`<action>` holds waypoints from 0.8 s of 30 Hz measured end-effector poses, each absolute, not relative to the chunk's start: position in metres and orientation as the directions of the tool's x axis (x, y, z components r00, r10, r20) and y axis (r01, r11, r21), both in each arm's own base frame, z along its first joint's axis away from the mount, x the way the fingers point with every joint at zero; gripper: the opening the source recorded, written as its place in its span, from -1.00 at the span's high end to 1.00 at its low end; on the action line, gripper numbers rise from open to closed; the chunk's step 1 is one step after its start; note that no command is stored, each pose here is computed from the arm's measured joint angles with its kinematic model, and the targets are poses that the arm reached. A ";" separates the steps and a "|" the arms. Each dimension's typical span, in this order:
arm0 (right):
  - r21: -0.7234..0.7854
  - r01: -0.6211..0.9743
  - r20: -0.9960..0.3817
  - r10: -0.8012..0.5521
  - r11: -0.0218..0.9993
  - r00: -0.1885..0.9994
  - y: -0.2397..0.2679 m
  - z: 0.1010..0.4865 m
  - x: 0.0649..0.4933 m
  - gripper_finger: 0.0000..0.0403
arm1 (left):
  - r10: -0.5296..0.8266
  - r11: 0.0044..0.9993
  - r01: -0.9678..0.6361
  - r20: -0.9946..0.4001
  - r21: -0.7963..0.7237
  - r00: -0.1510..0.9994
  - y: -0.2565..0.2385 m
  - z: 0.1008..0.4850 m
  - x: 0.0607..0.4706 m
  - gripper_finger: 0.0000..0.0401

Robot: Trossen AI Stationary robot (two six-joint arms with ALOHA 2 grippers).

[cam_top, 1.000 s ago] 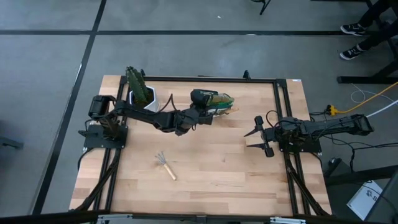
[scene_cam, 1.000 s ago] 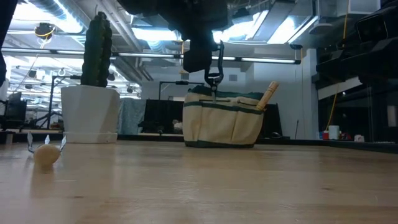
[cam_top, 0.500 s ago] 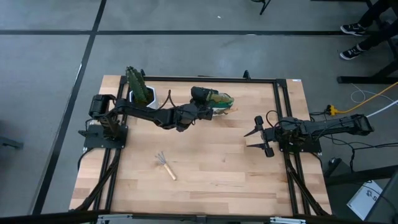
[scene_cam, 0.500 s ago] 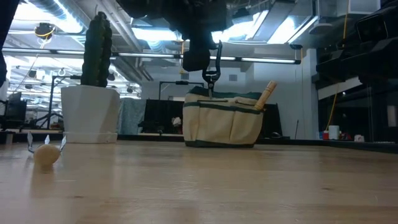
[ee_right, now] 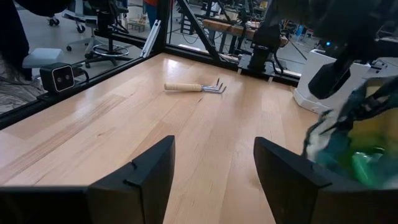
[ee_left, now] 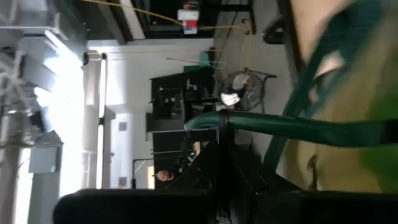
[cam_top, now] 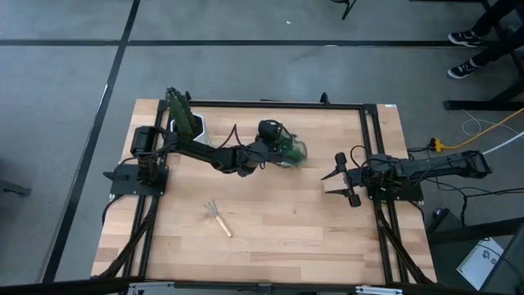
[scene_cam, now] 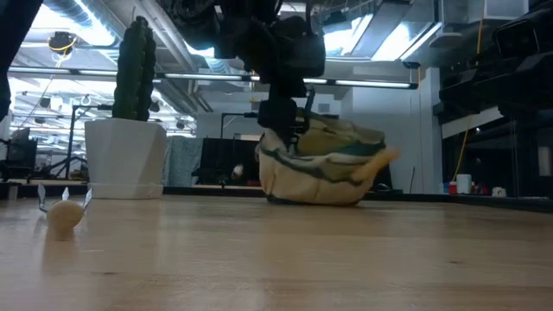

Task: Pick & Place Garden tools in Gardening bag
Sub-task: Put the fruit pruner into the gardening bag

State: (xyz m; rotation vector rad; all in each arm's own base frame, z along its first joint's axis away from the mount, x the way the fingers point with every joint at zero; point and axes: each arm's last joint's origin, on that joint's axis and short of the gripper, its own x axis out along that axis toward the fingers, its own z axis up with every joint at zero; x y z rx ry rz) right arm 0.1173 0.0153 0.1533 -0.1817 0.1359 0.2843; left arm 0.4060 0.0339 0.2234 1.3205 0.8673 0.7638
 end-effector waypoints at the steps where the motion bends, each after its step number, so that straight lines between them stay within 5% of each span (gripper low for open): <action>1: -0.159 -0.291 -0.158 0.266 0.944 0.951 0.015 0.153 0.117 -0.09 | 0.871 0.098 0.001 -0.086 0.995 0.483 0.034 0.225 0.406 0.97; 10: -0.159 -0.291 -0.158 0.266 0.944 0.951 0.015 0.153 0.117 -0.09 | 0.885 -0.015 -0.084 0.053 0.996 0.462 0.035 0.249 0.406 0.96; 24: -0.159 -0.290 -0.158 0.266 0.944 0.951 0.015 0.153 0.117 -0.09 | 0.914 -0.019 -0.111 0.062 0.994 0.400 0.038 0.251 0.404 0.96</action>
